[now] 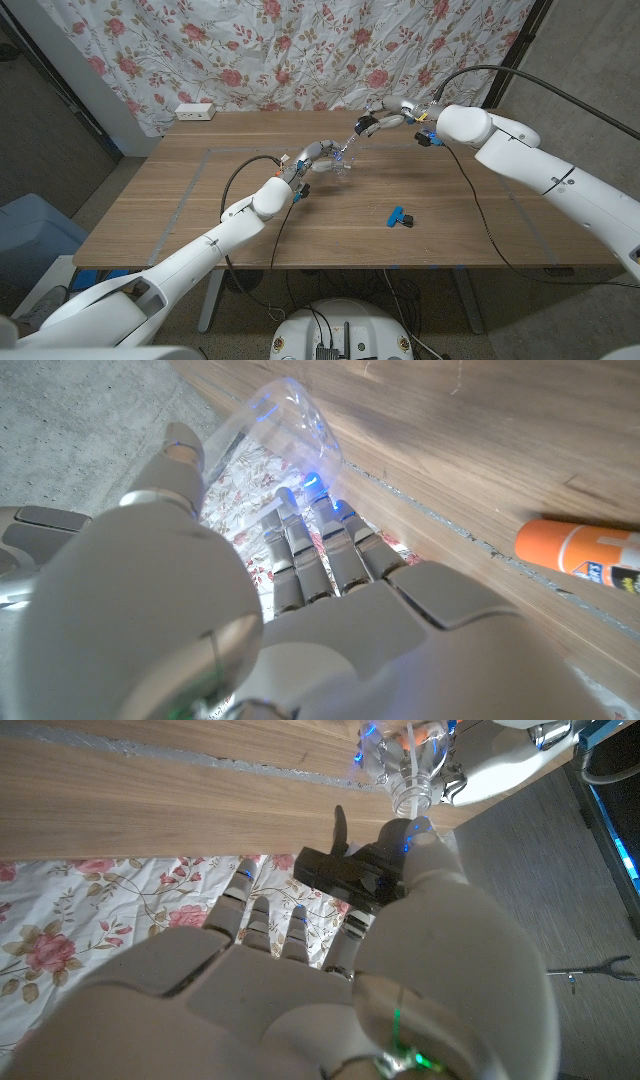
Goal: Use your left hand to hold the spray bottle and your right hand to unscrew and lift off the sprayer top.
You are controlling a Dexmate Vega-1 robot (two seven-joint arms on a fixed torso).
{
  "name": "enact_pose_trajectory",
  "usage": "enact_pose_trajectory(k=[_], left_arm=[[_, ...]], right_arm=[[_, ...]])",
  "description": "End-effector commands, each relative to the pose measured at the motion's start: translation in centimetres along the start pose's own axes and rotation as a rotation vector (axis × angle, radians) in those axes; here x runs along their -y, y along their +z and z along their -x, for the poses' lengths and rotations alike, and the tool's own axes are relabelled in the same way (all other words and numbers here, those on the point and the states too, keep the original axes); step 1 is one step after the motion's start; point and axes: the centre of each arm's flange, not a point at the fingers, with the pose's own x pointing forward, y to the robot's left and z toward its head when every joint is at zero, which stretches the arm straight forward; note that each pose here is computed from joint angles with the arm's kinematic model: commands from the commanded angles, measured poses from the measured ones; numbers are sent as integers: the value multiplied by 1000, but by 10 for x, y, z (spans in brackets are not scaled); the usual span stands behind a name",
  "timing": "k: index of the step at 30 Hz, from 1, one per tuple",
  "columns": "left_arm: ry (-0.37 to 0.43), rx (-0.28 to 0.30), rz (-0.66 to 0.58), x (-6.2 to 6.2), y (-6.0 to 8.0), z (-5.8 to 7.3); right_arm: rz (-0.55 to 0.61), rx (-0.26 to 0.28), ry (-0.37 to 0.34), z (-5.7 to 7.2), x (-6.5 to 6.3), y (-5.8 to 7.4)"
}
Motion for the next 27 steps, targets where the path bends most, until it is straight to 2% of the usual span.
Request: enact_pose_trajectory(k=[1, 9, 27], left_arm=[[-2, 1, 5, 1, -2, -3], [-5, -4, 8, 2, -5, -5], [-4, -8, 9, 4, -5, -7]], right_arm=[[22, -12, -10, 3, 13, 1], [34, -20, -22, 7, 23, 0], [43, -12, -17, 14, 36, -2]])
